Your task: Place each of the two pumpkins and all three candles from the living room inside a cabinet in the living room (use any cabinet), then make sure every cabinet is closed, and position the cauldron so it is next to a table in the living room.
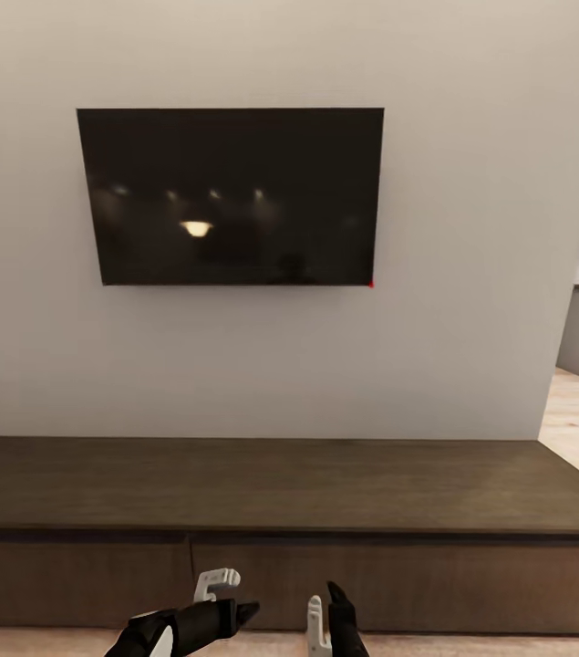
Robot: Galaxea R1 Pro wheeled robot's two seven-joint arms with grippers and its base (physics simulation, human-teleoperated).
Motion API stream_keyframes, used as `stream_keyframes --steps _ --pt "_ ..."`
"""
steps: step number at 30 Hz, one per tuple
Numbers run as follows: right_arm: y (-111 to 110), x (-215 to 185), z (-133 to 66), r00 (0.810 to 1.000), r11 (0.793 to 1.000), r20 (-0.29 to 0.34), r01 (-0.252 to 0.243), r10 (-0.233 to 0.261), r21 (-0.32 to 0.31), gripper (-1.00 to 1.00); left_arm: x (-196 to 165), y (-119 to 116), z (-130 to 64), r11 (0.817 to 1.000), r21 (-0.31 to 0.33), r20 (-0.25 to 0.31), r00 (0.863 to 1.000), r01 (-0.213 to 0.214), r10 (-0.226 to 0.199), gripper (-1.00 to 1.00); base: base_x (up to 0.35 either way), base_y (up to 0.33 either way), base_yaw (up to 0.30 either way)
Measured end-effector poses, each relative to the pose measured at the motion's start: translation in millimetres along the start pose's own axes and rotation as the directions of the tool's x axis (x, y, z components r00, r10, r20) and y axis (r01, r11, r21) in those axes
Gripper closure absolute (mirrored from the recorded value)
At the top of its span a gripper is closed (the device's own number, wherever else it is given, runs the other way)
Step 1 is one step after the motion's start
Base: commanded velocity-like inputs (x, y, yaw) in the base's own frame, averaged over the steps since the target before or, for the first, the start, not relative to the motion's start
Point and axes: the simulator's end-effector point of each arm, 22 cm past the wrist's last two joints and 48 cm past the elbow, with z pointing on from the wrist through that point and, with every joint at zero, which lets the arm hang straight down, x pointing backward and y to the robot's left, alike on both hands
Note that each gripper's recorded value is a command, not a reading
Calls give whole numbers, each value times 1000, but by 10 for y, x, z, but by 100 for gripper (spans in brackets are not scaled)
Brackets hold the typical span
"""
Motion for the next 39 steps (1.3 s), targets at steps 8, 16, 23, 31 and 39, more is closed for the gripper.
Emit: stream_keyframes --steps 8,16,23,31,39 --pt "-1 4 1 1000 1000 -1 -4 4 1 -100 3 1 1 1000 0 -1 1000 0 0 -100 30 0 0" --pt "-1 5 0 1000 1000 -2 -6 6 0 -100 1 0 0 1000 0 0 1000 0 0 -100 81 0 0" --pt "-9 6 2 1000 1000 -2 -8 8 2 -100 4 1 1 1000 0 0 1000 0 0 -100 93 0 0" --pt "-10 10 3 1000 1000 -4 -11 11 2 -100 5 2 1 1000 0 -1 1000 1 -1 -100 8 0 0" --pt "-10 11 2 1000 1000 -4 -11 11 2 -100 4 1 1 1000 0 -1 1000 0 0 -100 54 0 0"
